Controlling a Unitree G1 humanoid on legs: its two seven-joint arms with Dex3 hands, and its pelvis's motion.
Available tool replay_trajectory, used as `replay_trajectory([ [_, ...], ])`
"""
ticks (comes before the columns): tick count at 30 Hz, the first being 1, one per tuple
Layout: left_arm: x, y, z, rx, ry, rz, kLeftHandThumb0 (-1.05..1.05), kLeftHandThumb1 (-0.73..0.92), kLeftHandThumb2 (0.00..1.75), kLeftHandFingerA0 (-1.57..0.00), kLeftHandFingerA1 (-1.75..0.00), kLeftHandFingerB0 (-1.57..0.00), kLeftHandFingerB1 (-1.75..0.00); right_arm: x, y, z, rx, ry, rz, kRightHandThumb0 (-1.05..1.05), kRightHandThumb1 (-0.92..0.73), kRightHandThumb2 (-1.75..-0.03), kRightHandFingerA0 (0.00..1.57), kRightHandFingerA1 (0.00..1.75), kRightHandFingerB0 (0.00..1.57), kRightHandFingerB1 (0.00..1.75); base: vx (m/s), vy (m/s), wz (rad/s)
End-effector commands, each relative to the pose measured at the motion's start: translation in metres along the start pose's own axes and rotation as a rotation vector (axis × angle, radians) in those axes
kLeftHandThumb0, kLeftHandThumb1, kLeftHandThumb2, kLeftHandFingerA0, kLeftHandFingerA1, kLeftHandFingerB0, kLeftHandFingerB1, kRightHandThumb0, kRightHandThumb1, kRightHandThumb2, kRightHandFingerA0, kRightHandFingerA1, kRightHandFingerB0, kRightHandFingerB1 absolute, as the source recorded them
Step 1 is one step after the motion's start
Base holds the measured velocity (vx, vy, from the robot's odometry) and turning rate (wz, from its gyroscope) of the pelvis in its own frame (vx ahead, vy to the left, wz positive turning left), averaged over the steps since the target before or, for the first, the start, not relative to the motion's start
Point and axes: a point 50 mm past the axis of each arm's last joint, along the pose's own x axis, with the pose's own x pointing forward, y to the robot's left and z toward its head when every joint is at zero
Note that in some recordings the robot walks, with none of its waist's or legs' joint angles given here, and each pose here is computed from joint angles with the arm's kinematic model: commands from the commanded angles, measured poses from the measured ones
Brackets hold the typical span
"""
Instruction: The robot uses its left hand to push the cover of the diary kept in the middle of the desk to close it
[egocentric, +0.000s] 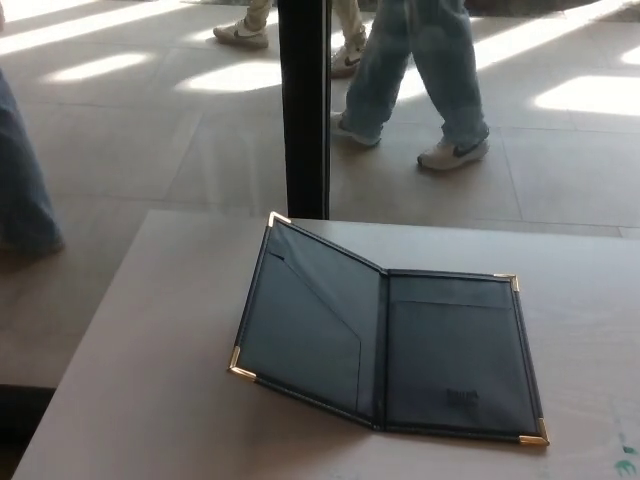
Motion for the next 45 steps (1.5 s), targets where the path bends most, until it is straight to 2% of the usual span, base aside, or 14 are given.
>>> replay_trajectory([
  [1, 0.010, -0.100, 0.027, -0.250, 0.060, -0.310, -0.35, 0.59, 1.19, 0.00, -0.50, -0.01, -0.50, -0.003, -0.005, 0.016, 0.155, -0.041, 0.055, -0.87, -0.92, -0.74, 0.44, 0.70, 0.39, 0.53, 0.00, 0.000, 0.00],
  [2, 0.010, -0.103, 0.026, -0.237, 0.066, -0.306, -0.83, 0.86, 1.11, -0.17, -0.51, -0.13, -0.47, -0.003, -0.005, 0.016, 0.157, -0.039, 0.055, -0.87, -0.92, -0.74, 0.43, 0.70, 0.40, 0.53, 0.00, 0.000, 0.00],
  [17, -0.012, -0.162, -0.029, -0.221, 0.263, -0.456, -0.86, 0.83, 1.09, -0.16, -0.53, -0.13, -0.49, -0.002, 0.000, 0.019, 0.192, -0.025, 0.066, -0.88, -0.92, -0.74, 0.42, 0.68, 0.34, 0.49, 0.00, 0.000, 0.00],
  [18, -0.014, -0.160, -0.035, -0.180, 0.272, -0.455, -0.86, 0.92, 0.83, -0.22, -0.51, -0.15, -0.44, -0.002, 0.001, 0.019, 0.178, -0.030, 0.078, -0.94, -0.75, -0.94, 0.42, 0.70, 0.36, 0.55, 0.00, 0.000, 0.00],
  [26, -0.007, -0.147, -0.036, -0.120, 0.281, -0.420, -0.82, 0.92, 0.85, -0.17, -0.50, -0.13, -0.43, 0.000, 0.004, 0.018, 0.219, -0.023, 0.072, -0.93, -0.79, -0.94, 0.40, 0.66, 0.35, 0.53, 0.00, 0.000, 0.00],
  [27, -0.004, -0.141, -0.033, -0.090, 0.263, -0.424, -0.36, 0.57, 1.17, 0.00, -0.51, -0.01, -0.51, 0.000, 0.005, 0.018, 0.219, -0.023, 0.077, -0.86, -0.92, -0.75, 0.41, 0.67, 0.35, 0.48, 0.00, 0.000, 0.00],
  [29, 0.000, -0.138, -0.029, -0.101, 0.261, -0.409, -0.80, 0.92, 0.87, -0.14, -0.45, -0.08, -0.37, -0.001, 0.006, 0.018, 0.221, -0.022, 0.073, -0.92, -0.77, -0.93, 0.43, 0.69, 0.36, 0.53, 0.00, 0.000, 0.00],
  [32, 0.004, -0.134, -0.025, -0.100, 0.239, -0.407, -0.81, 0.92, 1.23, -0.13, -0.51, 0.00, -0.38, -0.001, 0.005, 0.017, 0.219, -0.023, 0.079, -0.86, -0.92, -0.74, 0.41, 0.67, 0.37, 0.49, 0.00, 0.000, 0.00],
  [33, 0.009, -0.128, -0.021, -0.090, 0.215, -0.387, -0.35, 0.60, 1.19, 0.00, -0.50, -0.01, -0.50, -0.001, 0.005, 0.017, 0.216, -0.026, 0.082, -0.93, -0.79, -0.89, 0.42, 0.70, 0.37, 0.54, 0.00, 0.000, 0.00],
  [34, 0.010, -0.127, -0.021, -0.082, 0.209, -0.368, -0.80, 0.92, 0.95, -0.15, -0.46, -0.17, -0.45, -0.001, 0.005, 0.017, 0.217, -0.023, 0.078, -0.93, -0.79, -0.89, 0.43, 0.70, 0.38, 0.54, 0.00, 0.000, 0.00],
  [39, 0.012, -0.125, -0.023, -0.071, 0.218, -0.338, -0.78, 0.92, 0.90, -0.20, -0.45, -0.17, -0.41, -0.001, 0.006, 0.019, 0.209, -0.031, 0.074, -0.86, -0.92, -0.74, 0.40, 0.65, 0.40, 0.48, 0.00, 0.000, 0.00],
  [40, 0.008, -0.127, -0.028, -0.070, 0.233, -0.346, -0.34, 0.59, 1.18, -0.01, -0.50, -0.02, -0.50, 0.000, 0.007, 0.019, 0.207, -0.032, 0.076, -0.87, -0.92, -0.74, 0.42, 0.67, 0.42, 0.49, 0.00, 0.000, 0.00],
  [44, -0.003, -0.137, -0.045, -0.061, 0.299, -0.388, -0.77, 0.79, 1.21, -0.11, -0.54, 0.00, -0.45, 0.004, 0.009, 0.022, 0.221, -0.024, 0.082, -0.93, -0.79, -0.89, 0.42, 0.69, 0.39, 0.52, 0.00, 0.000, 0.00],
  [45, -0.007, -0.140, -0.049, -0.056, 0.322, -0.394, -0.37, 0.54, 1.16, 0.00, -0.50, -0.01, -0.51, 0.004, 0.009, 0.023, 0.223, -0.026, 0.081, -0.87, -0.92, -0.74, 0.43, 0.68, 0.42, 0.50, 0.00, 0.000, 0.00],
])
